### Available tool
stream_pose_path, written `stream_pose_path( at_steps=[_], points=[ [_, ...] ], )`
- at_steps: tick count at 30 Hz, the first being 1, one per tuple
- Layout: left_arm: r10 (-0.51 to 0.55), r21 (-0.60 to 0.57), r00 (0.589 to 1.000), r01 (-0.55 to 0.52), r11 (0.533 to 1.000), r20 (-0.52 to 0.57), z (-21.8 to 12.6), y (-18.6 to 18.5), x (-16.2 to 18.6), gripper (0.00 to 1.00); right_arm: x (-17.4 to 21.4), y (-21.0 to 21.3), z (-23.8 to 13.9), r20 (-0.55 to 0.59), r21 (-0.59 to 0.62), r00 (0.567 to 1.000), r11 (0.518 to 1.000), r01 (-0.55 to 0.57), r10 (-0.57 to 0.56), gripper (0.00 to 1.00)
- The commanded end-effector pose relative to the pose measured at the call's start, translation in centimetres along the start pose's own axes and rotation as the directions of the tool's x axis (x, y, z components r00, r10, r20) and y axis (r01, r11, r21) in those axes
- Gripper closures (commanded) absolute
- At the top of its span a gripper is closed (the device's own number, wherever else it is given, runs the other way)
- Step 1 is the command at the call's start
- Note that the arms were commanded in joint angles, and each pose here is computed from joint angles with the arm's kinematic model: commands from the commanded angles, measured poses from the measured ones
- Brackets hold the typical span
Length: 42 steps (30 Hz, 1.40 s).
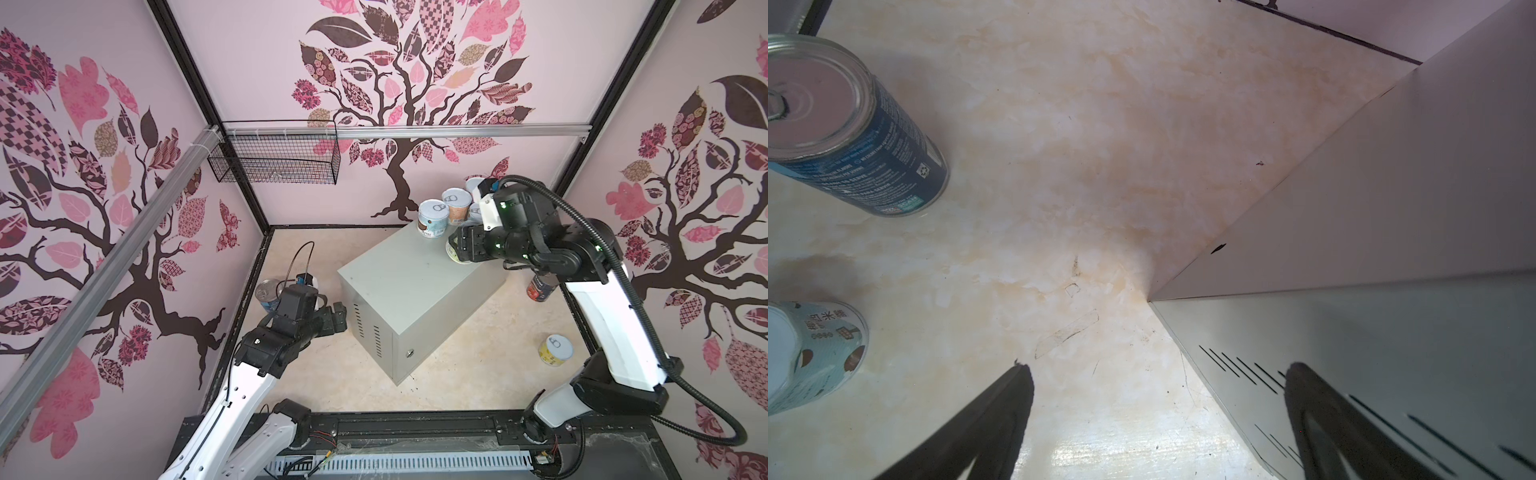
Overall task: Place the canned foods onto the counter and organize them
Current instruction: 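Carry the green-labelled can with the right gripper over the grouped cans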
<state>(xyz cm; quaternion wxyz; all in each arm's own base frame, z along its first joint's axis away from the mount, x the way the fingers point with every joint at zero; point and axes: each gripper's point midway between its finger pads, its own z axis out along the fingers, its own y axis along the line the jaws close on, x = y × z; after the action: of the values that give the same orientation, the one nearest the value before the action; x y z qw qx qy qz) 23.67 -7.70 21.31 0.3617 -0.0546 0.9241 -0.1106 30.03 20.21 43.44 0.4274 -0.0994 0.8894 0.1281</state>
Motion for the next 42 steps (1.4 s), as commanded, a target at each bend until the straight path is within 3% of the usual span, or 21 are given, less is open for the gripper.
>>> stream_pose_path(
  at_steps=[1,36,42],
  points=[
    [-0.014,-0.003,1.0,0.014,1.0,0.009,0.7,0.3,0.4,0.02,-1.3,-0.5,-0.1,0.038,0.059,0.999,0.998,0.018,-0.02,0.35],
    [0.013,0.003,1.0,-0.013,1.0,-0.012,1.2,-0.2,0.8,0.02,-2.4,-0.2,5.3,0.033,0.16,0.996,0.984,0.077,-0.083,0.23],
    [0.015,0.004,1.0,-0.015,1.0,-0.009,1.2,-0.2,0.8,0.02,-2.4,-0.1,5.3,0.033,0.157,0.996,0.985,0.078,-0.084,0.13]
  ],
)
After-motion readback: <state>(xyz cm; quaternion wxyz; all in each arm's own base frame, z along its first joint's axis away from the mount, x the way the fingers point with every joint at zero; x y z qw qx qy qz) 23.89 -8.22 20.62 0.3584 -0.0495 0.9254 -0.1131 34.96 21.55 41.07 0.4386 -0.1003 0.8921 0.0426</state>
